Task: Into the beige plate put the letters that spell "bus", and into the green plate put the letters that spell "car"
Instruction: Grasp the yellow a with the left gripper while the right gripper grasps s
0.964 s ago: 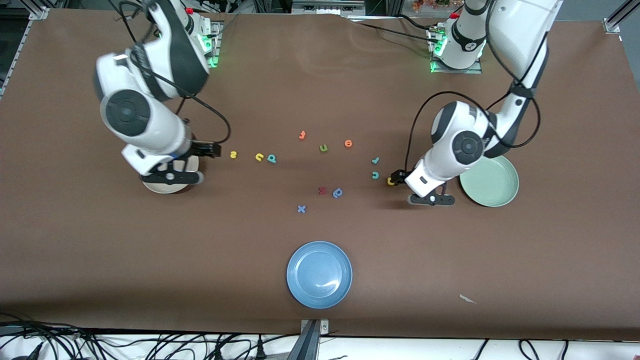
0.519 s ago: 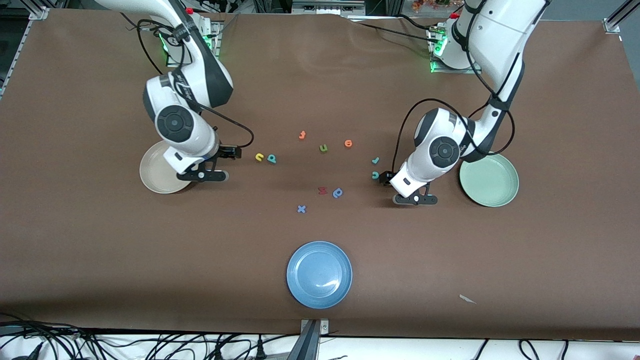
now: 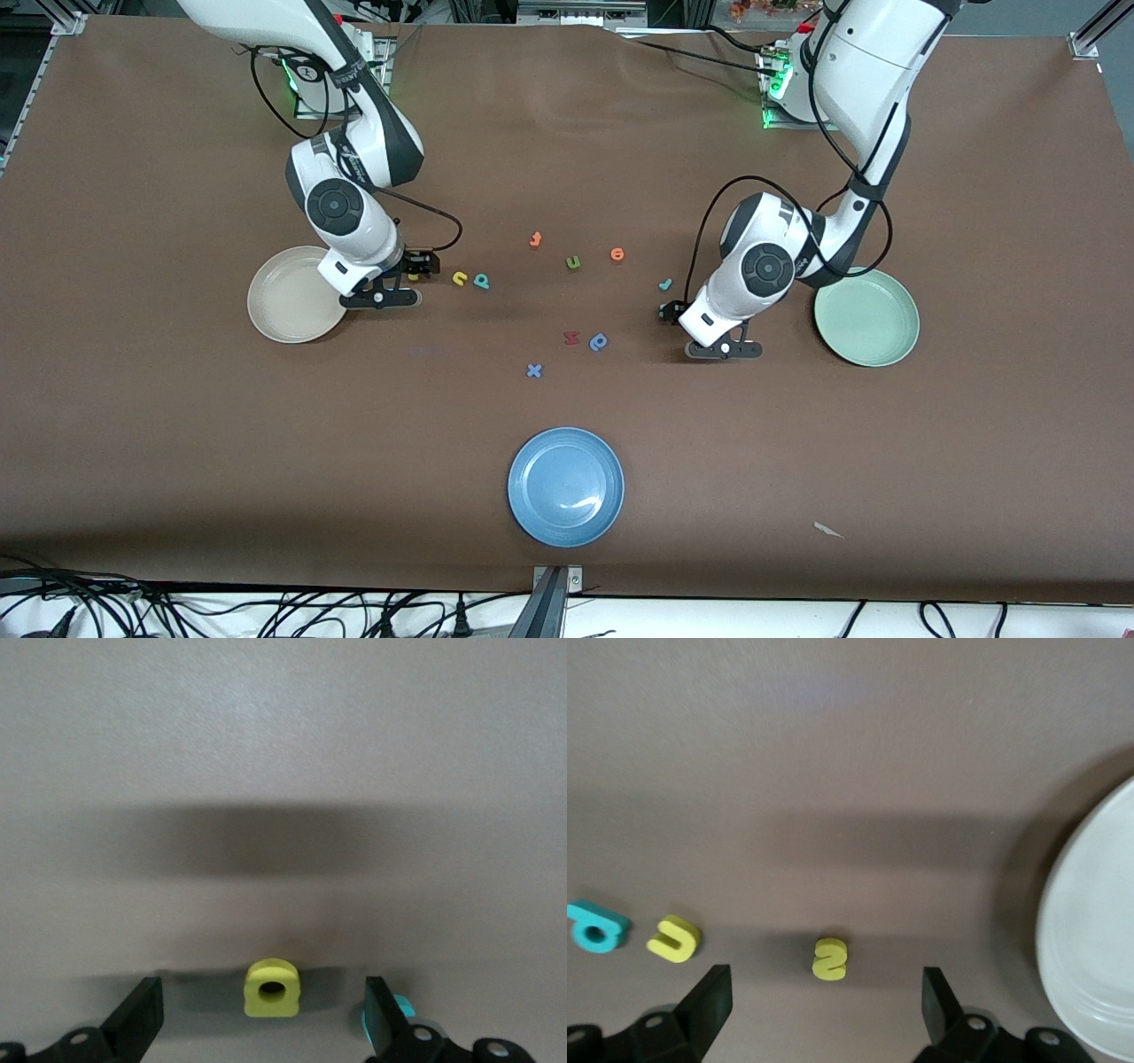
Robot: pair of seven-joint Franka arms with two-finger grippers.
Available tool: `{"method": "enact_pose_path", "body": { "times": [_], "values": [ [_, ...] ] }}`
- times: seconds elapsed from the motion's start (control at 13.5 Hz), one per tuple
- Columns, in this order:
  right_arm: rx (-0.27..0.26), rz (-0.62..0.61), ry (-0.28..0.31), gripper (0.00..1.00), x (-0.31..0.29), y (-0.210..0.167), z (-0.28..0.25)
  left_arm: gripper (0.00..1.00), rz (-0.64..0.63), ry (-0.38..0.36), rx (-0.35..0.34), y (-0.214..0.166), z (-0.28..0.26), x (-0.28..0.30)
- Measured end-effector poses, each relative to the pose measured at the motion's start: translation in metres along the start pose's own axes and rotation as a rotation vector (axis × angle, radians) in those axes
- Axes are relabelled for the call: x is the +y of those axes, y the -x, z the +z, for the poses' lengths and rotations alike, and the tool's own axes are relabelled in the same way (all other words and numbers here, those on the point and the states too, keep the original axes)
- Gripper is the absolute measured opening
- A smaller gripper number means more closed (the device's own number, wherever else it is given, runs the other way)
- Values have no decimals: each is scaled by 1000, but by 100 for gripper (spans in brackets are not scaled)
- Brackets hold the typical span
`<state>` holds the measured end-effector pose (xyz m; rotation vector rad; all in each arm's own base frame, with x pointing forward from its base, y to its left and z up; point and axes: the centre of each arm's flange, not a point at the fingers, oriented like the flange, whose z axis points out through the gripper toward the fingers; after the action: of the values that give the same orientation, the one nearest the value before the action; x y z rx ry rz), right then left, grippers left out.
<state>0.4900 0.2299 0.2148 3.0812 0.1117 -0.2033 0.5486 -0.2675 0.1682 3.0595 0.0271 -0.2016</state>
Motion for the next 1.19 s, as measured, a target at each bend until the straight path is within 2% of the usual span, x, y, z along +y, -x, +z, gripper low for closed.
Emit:
{"method": "enact_pose_path", "body": {
  "times": [0.3,0.37,0.59,0.67,0.74,0.82,0.89,1.04,1.19],
  "values": [
    [20,-47,-13,92,3,10,36,100,3,-9,-11,4,6,-2],
    [24,-52,-16,85,3,12,42,100,2,-11,-11,4,6,-3],
    [31,-56,-19,47,2,13,43,100,-5,-15,-10,2,6,-8],
    [32,-57,-19,42,2,13,43,96,-7,-16,-10,1,6,-9],
    [32,-58,-19,42,2,13,43,96,-7,-16,-10,1,6,-9],
    [33,-60,-20,34,1,13,42,88,-7,-17,-8,1,6,-10],
    [33,-60,-20,34,1,13,42,75,-7,-17,-7,0,5,-10],
    [35,-61,-21,22,1,13,42,74,-6,-17,-5,1,4,-9],
    [35,-61,-21,22,1,13,42,72,-5,-17,-5,1,4,-9]
  ]
}}
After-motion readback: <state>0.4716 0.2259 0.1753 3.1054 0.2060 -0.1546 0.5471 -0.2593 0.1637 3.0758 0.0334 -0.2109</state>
